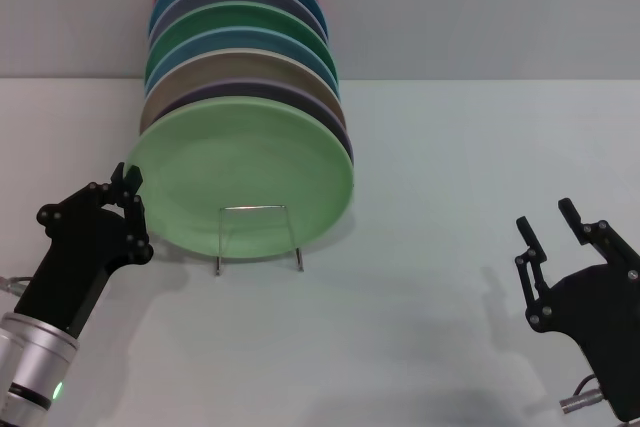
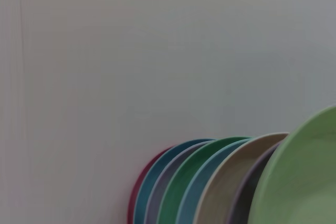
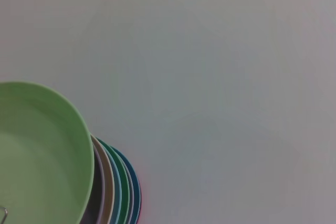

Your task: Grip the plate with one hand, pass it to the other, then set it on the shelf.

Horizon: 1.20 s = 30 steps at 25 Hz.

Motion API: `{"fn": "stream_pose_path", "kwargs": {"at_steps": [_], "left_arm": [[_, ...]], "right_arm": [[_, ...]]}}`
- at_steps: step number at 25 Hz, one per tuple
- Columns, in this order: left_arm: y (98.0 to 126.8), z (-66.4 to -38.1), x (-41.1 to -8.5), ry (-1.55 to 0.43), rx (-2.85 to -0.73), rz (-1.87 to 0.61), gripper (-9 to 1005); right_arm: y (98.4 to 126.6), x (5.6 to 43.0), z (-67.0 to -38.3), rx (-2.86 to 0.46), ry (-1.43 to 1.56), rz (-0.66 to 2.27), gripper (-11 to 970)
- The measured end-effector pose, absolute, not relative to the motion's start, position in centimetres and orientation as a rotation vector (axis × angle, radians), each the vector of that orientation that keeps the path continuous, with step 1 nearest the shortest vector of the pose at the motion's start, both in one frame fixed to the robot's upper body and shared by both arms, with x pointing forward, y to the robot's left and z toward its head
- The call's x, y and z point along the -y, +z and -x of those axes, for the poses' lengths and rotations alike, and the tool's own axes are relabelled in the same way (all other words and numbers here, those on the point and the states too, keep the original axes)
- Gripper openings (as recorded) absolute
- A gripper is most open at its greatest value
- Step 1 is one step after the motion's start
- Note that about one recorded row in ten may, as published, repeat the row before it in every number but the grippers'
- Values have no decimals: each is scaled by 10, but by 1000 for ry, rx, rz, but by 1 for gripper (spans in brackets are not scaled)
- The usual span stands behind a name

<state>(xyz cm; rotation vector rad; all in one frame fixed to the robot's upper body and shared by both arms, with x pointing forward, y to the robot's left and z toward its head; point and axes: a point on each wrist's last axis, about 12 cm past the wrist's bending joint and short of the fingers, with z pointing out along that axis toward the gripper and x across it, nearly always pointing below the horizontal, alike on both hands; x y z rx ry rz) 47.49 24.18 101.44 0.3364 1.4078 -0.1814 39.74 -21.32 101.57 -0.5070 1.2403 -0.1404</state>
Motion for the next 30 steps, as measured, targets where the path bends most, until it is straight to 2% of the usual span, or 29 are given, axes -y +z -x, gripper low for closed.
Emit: {"fn": "stream_pose_path", "kwargs": {"at_steps": [13, 19, 20, 25, 30], "left_arm": [[1011, -471, -238, -228, -1427, -350, 93], [1014, -460, -247, -242, -1390, -289, 296], [1015, -448, -254, -227, -1357, -251, 328], [1021, -428, -270, -261, -1289, -128, 461], [1022, -426, -276, -287, -1282, -71, 606]], "right_arm": [[1015, 213, -401, -1242, -137, 521, 354], [1015, 219, -406, -1247, -127, 492, 363], [1016, 221, -410, -1248, -127, 474, 364], [1020, 235, -424, -1265, -126, 360, 372], [1021, 248, -434, -1276, -95, 291, 379]]}}
